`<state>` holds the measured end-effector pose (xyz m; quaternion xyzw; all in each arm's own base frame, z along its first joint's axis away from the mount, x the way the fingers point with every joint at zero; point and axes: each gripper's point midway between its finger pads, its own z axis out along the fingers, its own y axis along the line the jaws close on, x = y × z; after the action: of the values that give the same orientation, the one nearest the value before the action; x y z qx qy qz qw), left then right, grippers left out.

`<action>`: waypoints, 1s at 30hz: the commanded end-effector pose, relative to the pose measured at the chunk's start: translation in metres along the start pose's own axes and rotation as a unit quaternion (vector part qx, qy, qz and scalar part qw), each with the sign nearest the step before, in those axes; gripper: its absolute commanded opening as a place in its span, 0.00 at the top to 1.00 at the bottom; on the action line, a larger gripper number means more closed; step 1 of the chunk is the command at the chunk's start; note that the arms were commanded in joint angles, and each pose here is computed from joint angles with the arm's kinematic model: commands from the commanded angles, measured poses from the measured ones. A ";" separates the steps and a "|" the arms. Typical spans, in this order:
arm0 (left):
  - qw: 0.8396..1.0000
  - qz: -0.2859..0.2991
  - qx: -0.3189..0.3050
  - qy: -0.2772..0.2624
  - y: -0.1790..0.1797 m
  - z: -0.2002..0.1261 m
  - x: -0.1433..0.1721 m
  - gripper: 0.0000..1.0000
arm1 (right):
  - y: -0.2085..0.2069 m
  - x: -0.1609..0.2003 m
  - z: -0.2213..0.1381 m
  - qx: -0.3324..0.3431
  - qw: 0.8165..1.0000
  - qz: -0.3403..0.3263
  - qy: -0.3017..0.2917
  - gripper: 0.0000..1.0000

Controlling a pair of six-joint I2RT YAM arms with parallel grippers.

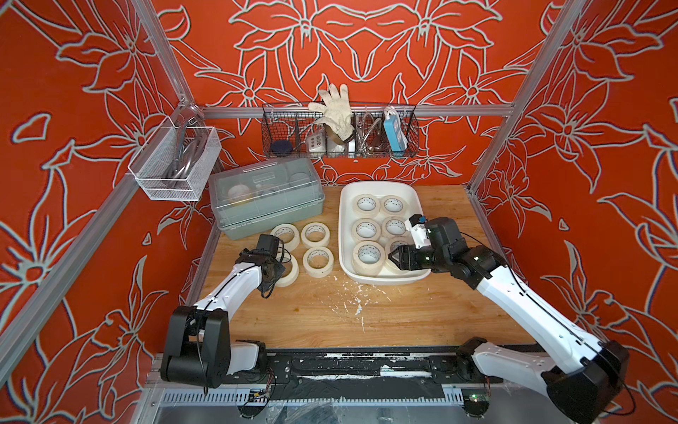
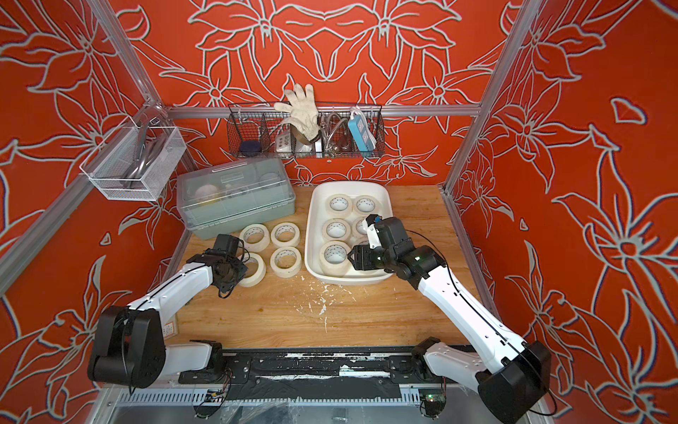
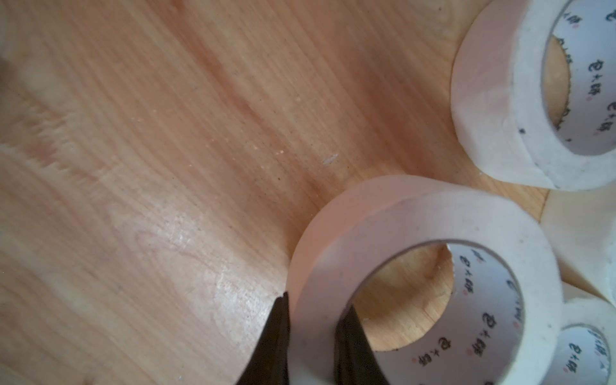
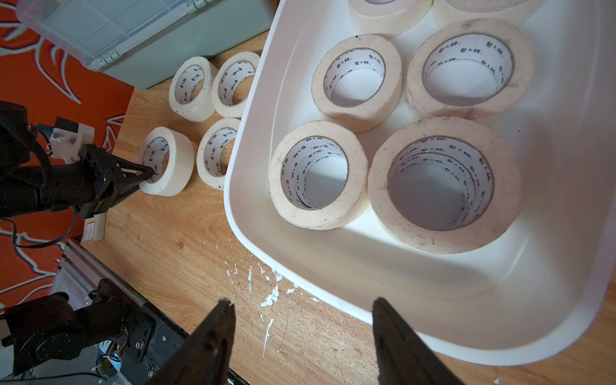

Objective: Take out the art tape in the storage box
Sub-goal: Place the art tape at the center of the board.

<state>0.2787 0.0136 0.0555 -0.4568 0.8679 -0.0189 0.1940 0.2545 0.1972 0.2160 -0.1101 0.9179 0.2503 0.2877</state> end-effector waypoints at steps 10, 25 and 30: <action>0.999 -0.012 0.008 -0.031 -0.017 0.017 -0.020 1.00 | -0.006 0.006 0.006 0.005 1.000 0.002 0.009 0.31; 1.000 0.006 0.022 0.007 -0.039 0.029 -0.026 0.66 | -0.020 0.001 0.003 0.044 0.999 0.000 0.002 0.32; 0.999 0.008 0.032 0.005 -0.043 0.021 -0.028 0.49 | -0.016 0.001 0.004 0.035 0.999 -0.001 0.005 0.32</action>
<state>0.3287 0.0147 0.0434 -0.4473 0.8723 -0.0389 0.1937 0.2589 0.1891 0.2067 -0.1006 0.9255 0.2270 0.2860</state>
